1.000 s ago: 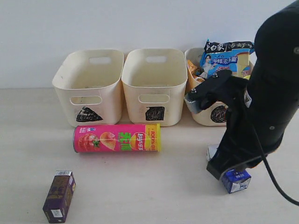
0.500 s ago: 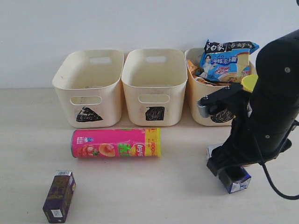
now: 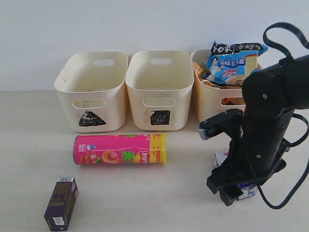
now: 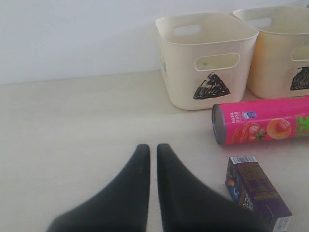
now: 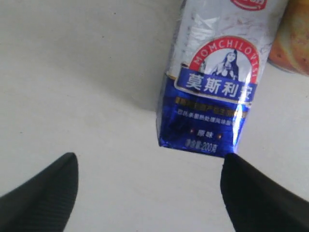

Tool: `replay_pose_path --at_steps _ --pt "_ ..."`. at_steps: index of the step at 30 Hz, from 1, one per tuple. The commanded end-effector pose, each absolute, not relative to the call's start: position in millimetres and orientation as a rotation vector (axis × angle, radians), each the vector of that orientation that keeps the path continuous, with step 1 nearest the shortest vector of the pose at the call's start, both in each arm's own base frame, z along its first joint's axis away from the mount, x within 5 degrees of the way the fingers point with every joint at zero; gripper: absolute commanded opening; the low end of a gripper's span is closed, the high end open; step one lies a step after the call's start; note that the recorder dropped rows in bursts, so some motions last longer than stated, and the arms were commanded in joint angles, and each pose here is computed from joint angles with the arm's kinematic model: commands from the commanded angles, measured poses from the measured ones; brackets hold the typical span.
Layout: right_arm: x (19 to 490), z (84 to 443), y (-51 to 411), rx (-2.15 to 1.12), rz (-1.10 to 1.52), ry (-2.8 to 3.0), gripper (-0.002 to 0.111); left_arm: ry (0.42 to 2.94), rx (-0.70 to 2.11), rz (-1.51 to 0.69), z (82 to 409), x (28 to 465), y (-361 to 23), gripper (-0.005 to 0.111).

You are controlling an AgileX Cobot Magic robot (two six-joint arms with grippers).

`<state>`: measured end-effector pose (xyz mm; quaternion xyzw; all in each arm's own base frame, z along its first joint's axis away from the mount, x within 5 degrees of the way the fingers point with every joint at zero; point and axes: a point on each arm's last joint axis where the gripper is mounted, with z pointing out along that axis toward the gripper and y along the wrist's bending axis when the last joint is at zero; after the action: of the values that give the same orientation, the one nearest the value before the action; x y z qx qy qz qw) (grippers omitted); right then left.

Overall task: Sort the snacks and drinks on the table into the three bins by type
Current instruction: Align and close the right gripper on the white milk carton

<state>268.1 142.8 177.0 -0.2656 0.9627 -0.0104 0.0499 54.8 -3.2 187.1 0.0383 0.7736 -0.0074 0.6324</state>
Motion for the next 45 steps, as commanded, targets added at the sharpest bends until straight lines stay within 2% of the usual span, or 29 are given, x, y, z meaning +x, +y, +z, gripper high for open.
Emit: replay_pose_path --at_steps 1,18,28,39,45 --pt "274 166 141 -0.833 -0.076 2.915 0.073 1.763 0.080 -0.018 188 55 -3 0.004" --pt "278 159 139 -0.845 -0.134 2.912 0.073 1.761 0.080 -0.018 188 55 -3 0.004" --pt "283 172 149 -0.811 -0.030 2.928 0.073 1.763 0.080 -0.018 188 55 -3 0.004" --pt "288 171 147 -0.816 -0.088 2.883 0.073 1.761 0.080 -0.018 188 55 -3 0.004" --pt "291 153 149 -0.834 -0.104 2.921 0.073 1.763 0.080 -0.018 188 55 -3 0.004"
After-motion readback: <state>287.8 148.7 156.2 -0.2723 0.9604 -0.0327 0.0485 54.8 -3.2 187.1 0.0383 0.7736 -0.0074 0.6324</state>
